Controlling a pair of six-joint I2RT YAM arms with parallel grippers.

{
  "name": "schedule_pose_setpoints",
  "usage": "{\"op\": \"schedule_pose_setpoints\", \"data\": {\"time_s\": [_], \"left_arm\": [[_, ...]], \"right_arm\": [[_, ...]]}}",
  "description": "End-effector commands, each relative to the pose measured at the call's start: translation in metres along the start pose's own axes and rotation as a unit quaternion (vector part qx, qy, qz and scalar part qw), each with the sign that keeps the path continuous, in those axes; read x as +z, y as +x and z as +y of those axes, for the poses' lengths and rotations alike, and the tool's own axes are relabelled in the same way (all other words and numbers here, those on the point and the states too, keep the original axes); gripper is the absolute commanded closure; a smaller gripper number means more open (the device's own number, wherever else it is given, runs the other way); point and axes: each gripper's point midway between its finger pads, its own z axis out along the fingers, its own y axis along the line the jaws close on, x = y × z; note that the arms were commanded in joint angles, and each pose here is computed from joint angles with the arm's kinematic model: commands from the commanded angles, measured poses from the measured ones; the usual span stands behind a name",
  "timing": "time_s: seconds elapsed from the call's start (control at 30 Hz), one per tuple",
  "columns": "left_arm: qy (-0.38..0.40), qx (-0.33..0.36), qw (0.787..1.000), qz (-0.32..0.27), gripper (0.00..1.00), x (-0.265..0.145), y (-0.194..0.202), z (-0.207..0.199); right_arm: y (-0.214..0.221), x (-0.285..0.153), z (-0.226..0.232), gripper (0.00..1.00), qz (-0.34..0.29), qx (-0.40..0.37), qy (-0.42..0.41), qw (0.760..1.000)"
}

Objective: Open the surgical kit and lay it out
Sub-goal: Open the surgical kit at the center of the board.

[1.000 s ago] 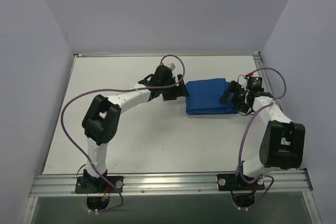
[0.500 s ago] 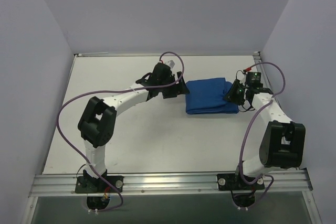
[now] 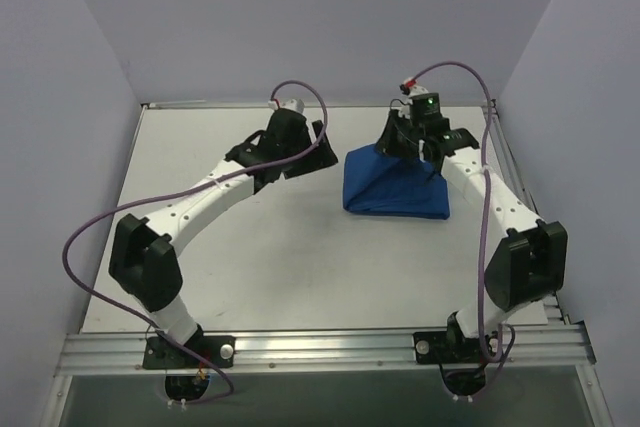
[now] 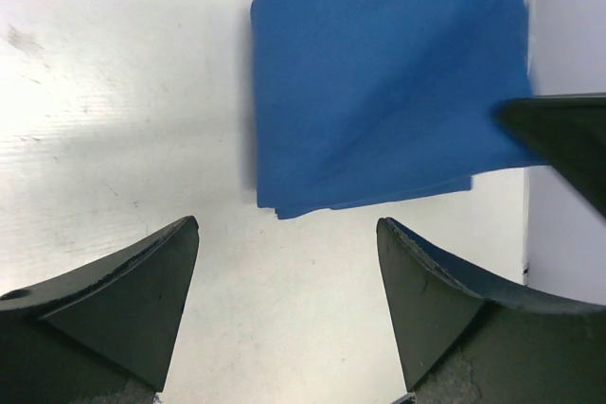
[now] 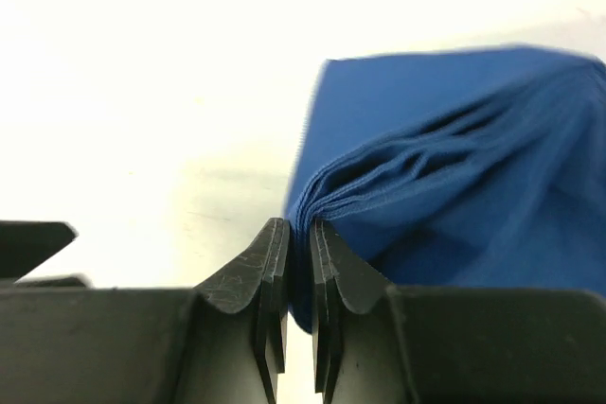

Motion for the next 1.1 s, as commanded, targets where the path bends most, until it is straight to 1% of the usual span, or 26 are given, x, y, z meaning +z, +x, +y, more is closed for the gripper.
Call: {"op": "schedule_pose_setpoints", "data": {"time_s": [0.0, 0.03, 0.07, 0.13, 0.17, 0.2, 0.23, 0.27, 0.3, 0.37, 0.4, 0.43, 0.47, 0.5, 0.57, 0.6, 0.67, 0.7, 0.77, 0.83, 0.87, 0.9, 0.93, 1.0, 1.03, 1.07], "left_arm": [[-0.012, -0.007, 0.997, -0.079, 0.15, -0.058, -0.039, -0.002], [-0.008, -0.008, 0.996, -0.090, 0.15, -0.071, -0.044, -0.002], [-0.015, -0.012, 0.995, -0.100, 0.15, -0.078, -0.047, 0.001], [-0.028, -0.020, 0.993, -0.114, 0.15, -0.099, -0.050, 0.009], [-0.038, -0.026, 0.991, -0.127, 0.15, -0.106, -0.053, 0.015], [-0.042, -0.027, 0.990, -0.133, 0.15, -0.112, -0.053, 0.019], [-0.038, -0.035, 0.987, -0.152, 0.14, -0.128, -0.058, 0.020], [-0.050, -0.042, 0.986, -0.156, 0.14, -0.131, -0.055, 0.030], [-0.057, -0.045, 0.983, -0.169, 0.12, -0.136, -0.058, 0.036], [-0.067, -0.059, 0.978, -0.189, 0.12, -0.155, -0.062, 0.048], [-0.085, -0.062, 0.974, -0.202, 0.11, -0.162, -0.064, 0.058], [-0.079, -0.067, 0.970, -0.220, 0.11, -0.176, -0.069, 0.059], [-0.086, -0.071, 0.967, -0.228, 0.11, -0.181, -0.072, 0.066], [-0.101, -0.073, 0.963, -0.238, 0.11, -0.187, -0.073, 0.075], [-0.102, -0.079, 0.957, -0.261, 0.10, -0.207, -0.079, 0.080], [-0.109, -0.082, 0.954, -0.269, 0.10, -0.213, -0.081, 0.084], [-0.108, -0.086, 0.948, -0.289, 0.10, -0.230, -0.086, 0.088], [-0.110, -0.089, 0.945, -0.295, 0.10, -0.237, -0.089, 0.090], [-0.105, -0.093, 0.940, -0.311, 0.10, -0.253, -0.093, 0.091], [-0.096, -0.094, 0.937, -0.323, 0.10, -0.264, -0.097, 0.089], [-0.095, -0.092, 0.936, -0.325, 0.10, -0.265, -0.098, 0.089], [-0.092, -0.091, 0.936, -0.326, 0.10, -0.266, -0.099, 0.087], [-0.091, -0.087, 0.938, -0.324, 0.10, -0.264, -0.100, 0.086], [-0.071, -0.078, 0.946, -0.305, 0.10, -0.254, -0.097, 0.078], [-0.078, -0.076, 0.948, -0.300, 0.10, -0.245, -0.097, 0.079], [-0.050, -0.069, 0.958, -0.273, 0.12, -0.234, -0.089, 0.069]], "right_arm": [[0.001, 0.016, 0.034, 1.00, 0.012, -0.036, -0.003, 0.999], [0.003, 0.020, 0.041, 1.00, 0.016, -0.045, -0.003, 0.999], [0.002, 0.022, 0.064, 1.00, 0.015, -0.062, -0.018, 0.998], [0.017, 0.042, 0.077, 1.00, 0.038, -0.081, -0.016, 0.996], [0.018, 0.043, 0.103, 1.00, 0.035, -0.098, -0.034, 0.994], [0.032, 0.060, 0.105, 1.00, 0.053, -0.107, -0.023, 0.992], [0.038, 0.066, 0.112, 1.00, 0.060, -0.114, -0.022, 0.991], [0.044, 0.073, 0.119, 1.00, 0.065, -0.120, -0.021, 0.990], [0.056, 0.085, 0.134, 1.00, 0.078, -0.128, -0.025, 0.988], [0.069, 0.097, 0.154, 1.00, 0.089, -0.126, -0.040, 0.987], [0.081, 0.107, 0.177, 1.00, 0.094, -0.134, -0.060, 0.985], [0.088, 0.112, 0.187, 0.96, 0.098, -0.133, -0.065, 0.984], [0.094, 0.116, 0.198, 0.88, 0.102, -0.136, -0.072, 0.983], [0.103, 0.124, 0.215, 0.63, 0.110, -0.140, -0.083, 0.980], [0.111, 0.126, 0.228, 0.50, 0.117, -0.143, -0.092, 0.979], [0.106, 0.120, 0.234, 0.34, 0.106, -0.143, -0.093, 0.980], [0.105, 0.111, 0.235, 0.20, 0.096, -0.140, -0.097, 0.981], [0.087, 0.094, 0.242, 0.19, 0.072, -0.130, -0.111, 0.983], [0.083, 0.082, 0.233, 0.19, 0.071, -0.127, -0.107, 0.983], [0.068, 0.055, 0.232, 0.20, 0.056, -0.125, -0.111, 0.984], [0.077, 0.052, 0.221, 0.20, 0.066, -0.126, -0.101, 0.985], [0.061, 0.033, 0.214, 0.22, 0.037, -0.118, -0.084, 0.989], [0.058, 0.026, 0.204, 0.23, 0.031, -0.107, -0.074, 0.991], [0.053, 0.021, 0.156, 0.25, 0.020, -0.086, -0.028, 0.996], [0.051, 0.020, 0.136, 0.27, 0.020, -0.071, -0.011, 0.997], [0.053, 0.018, 0.098, 0.29, 0.024, -0.050, 0.017, 0.998]]}}
